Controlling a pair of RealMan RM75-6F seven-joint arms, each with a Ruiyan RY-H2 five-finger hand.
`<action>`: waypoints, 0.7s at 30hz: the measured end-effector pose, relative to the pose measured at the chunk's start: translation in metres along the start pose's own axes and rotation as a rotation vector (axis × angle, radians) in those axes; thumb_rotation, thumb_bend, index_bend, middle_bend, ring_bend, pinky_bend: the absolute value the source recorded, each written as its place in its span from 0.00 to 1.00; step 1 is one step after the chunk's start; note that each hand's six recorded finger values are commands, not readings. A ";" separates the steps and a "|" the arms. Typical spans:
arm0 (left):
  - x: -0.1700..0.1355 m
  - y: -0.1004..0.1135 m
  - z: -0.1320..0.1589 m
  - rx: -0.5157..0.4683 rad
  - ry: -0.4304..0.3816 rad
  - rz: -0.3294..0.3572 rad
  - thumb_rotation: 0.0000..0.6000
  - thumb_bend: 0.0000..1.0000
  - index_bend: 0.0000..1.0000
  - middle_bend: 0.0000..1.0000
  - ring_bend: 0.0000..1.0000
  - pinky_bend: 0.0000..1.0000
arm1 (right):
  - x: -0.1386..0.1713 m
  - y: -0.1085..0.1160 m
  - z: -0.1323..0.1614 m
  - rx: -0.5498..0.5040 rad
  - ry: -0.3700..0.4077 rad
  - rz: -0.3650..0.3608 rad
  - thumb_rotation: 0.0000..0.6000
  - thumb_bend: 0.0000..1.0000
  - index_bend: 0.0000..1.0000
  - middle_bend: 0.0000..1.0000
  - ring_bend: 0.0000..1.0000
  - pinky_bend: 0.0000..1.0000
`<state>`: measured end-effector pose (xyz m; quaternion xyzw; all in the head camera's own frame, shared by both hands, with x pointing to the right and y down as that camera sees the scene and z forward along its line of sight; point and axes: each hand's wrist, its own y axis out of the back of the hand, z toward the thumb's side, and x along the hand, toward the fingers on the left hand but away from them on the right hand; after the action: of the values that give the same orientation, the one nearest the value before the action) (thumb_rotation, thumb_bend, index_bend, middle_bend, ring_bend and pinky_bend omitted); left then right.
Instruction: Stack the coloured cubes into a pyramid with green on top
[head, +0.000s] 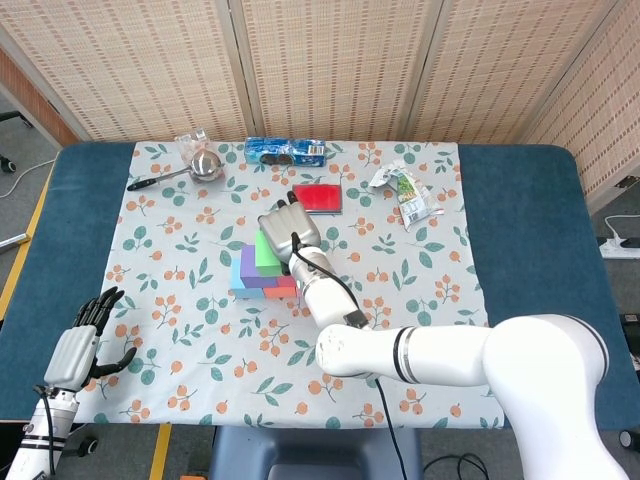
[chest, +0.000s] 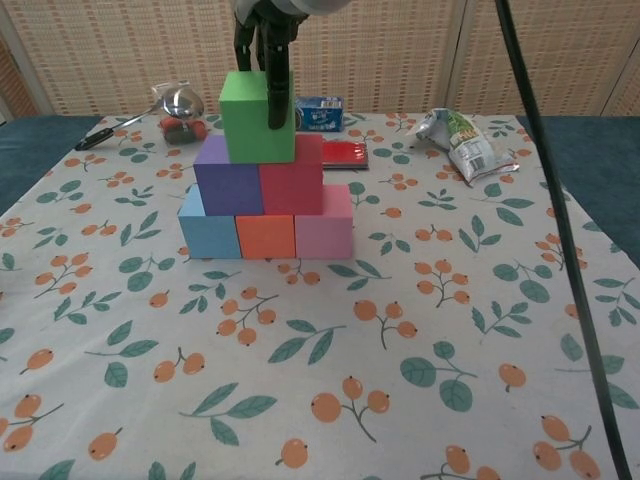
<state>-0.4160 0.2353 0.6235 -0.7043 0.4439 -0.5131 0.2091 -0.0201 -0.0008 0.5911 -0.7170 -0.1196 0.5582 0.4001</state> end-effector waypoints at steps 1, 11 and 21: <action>0.000 0.000 0.000 -0.002 0.000 0.000 1.00 0.31 0.00 0.00 0.00 0.00 | 0.000 0.000 0.000 0.000 -0.001 0.000 1.00 0.03 0.29 0.39 0.12 0.00; 0.000 0.000 0.000 -0.005 0.001 0.003 1.00 0.31 0.00 0.00 0.00 0.00 | 0.000 0.001 0.000 -0.007 -0.001 -0.003 1.00 0.03 0.29 0.39 0.12 0.00; -0.001 0.000 -0.002 -0.009 0.007 0.002 1.00 0.31 0.00 0.00 0.00 0.00 | -0.003 -0.003 0.001 0.000 -0.011 0.006 1.00 0.03 0.24 0.39 0.12 0.00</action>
<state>-0.4182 0.2363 0.6243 -0.7031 0.4474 -0.5134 0.2048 -0.0211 -0.0007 0.5951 -0.7143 -0.1196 0.5631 0.3980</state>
